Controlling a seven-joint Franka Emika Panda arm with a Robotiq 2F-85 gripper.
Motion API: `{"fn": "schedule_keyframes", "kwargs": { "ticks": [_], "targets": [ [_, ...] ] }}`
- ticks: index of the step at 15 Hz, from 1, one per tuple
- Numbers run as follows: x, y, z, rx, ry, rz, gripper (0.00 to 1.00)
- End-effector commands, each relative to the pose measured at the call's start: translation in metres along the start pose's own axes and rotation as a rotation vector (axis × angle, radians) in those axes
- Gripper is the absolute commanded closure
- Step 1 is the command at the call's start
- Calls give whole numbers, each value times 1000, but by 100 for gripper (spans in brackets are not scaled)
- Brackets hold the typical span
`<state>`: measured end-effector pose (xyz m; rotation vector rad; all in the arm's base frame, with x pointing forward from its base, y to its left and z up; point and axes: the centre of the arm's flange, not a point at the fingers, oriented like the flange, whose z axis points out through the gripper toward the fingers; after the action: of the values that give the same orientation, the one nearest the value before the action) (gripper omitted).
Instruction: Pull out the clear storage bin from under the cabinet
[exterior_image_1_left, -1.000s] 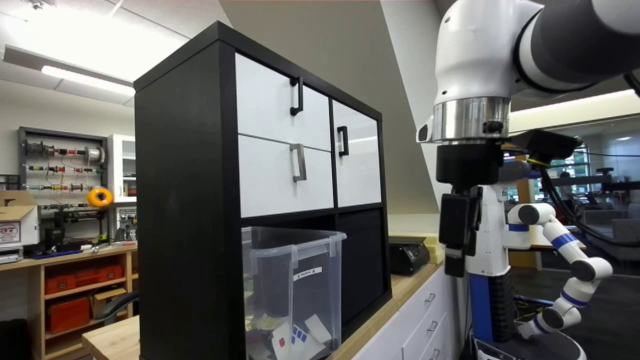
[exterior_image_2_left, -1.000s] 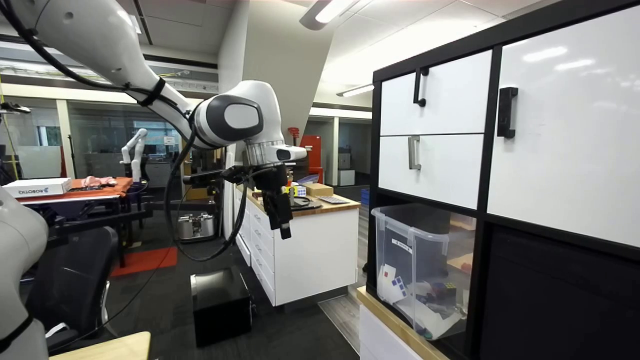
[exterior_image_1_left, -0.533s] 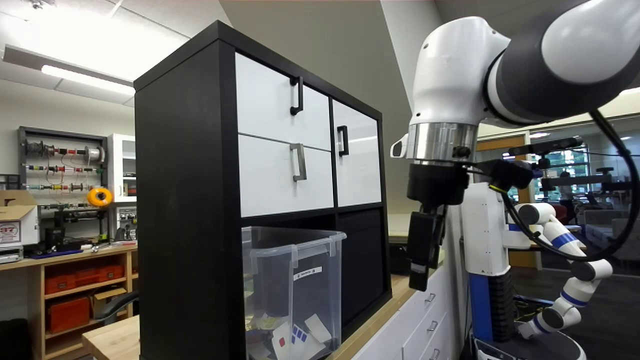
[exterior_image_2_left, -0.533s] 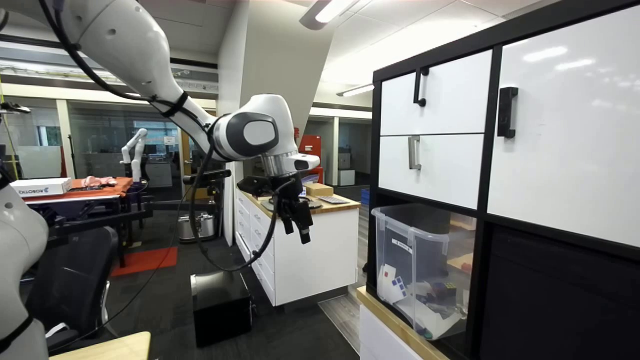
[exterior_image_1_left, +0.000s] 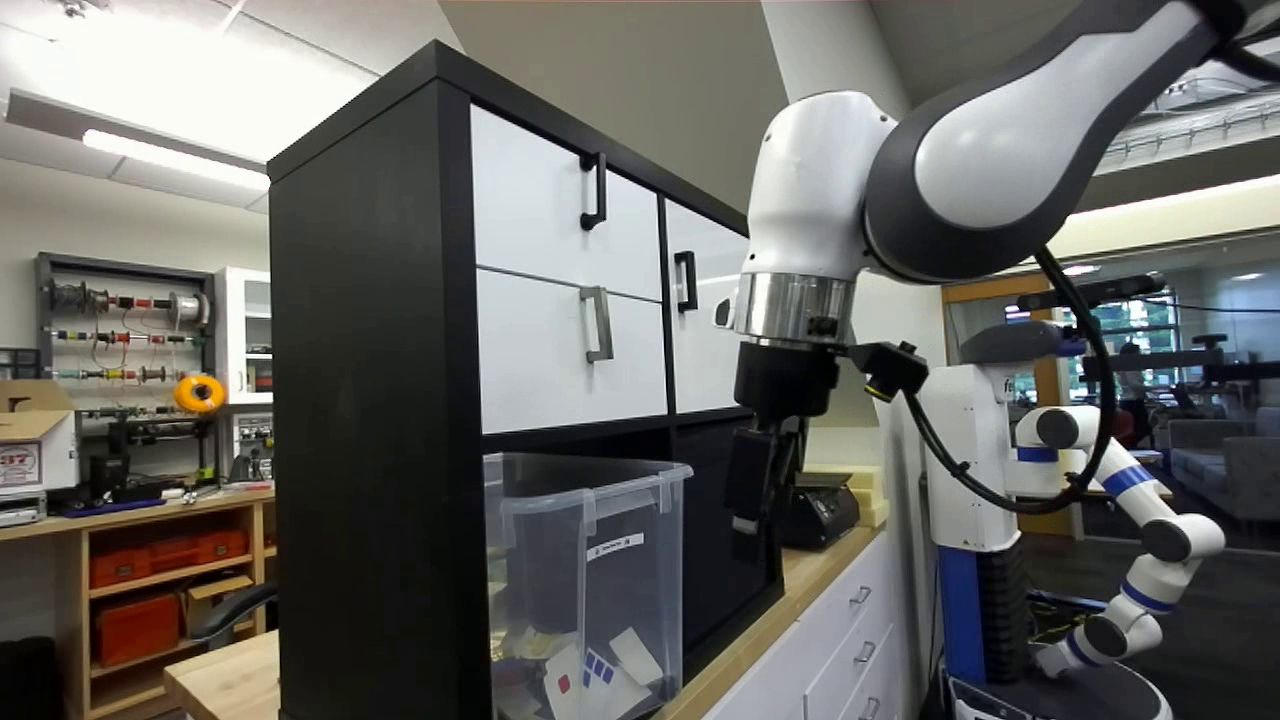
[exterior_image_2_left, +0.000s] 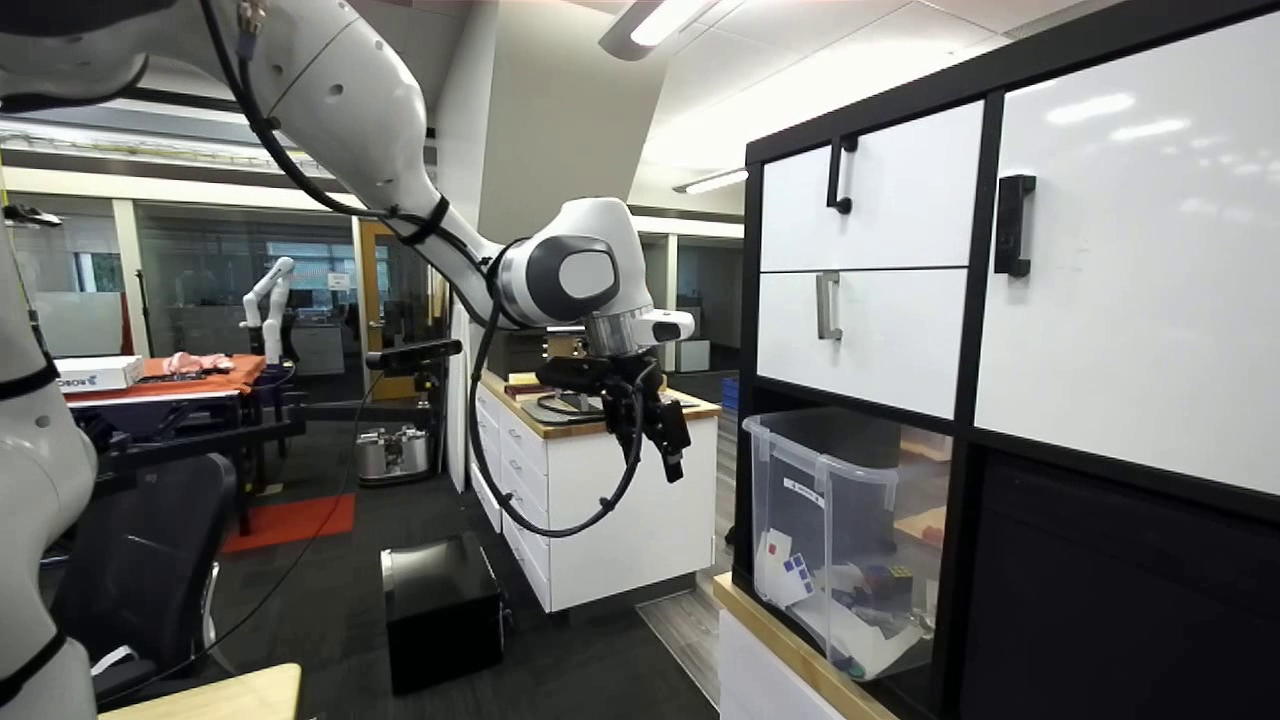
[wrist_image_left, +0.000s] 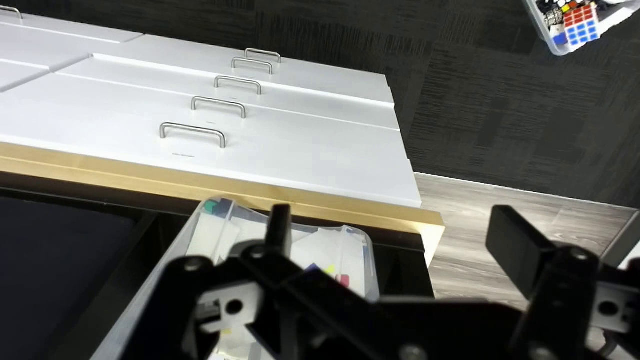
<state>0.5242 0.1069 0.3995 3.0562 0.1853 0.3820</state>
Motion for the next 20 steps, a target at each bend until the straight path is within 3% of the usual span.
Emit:
{"fn": "schedule_keyframes", "kwargs": {
  "ticks": [1,2,13,20],
  "targets": [
    [28,8,7,-4,15,-14,0],
    [12,5,4,2,3,0,0],
    [23,7,12,0,7,-5,0],
    [45,28,22,-4,45,-8,0]
  ]
}}
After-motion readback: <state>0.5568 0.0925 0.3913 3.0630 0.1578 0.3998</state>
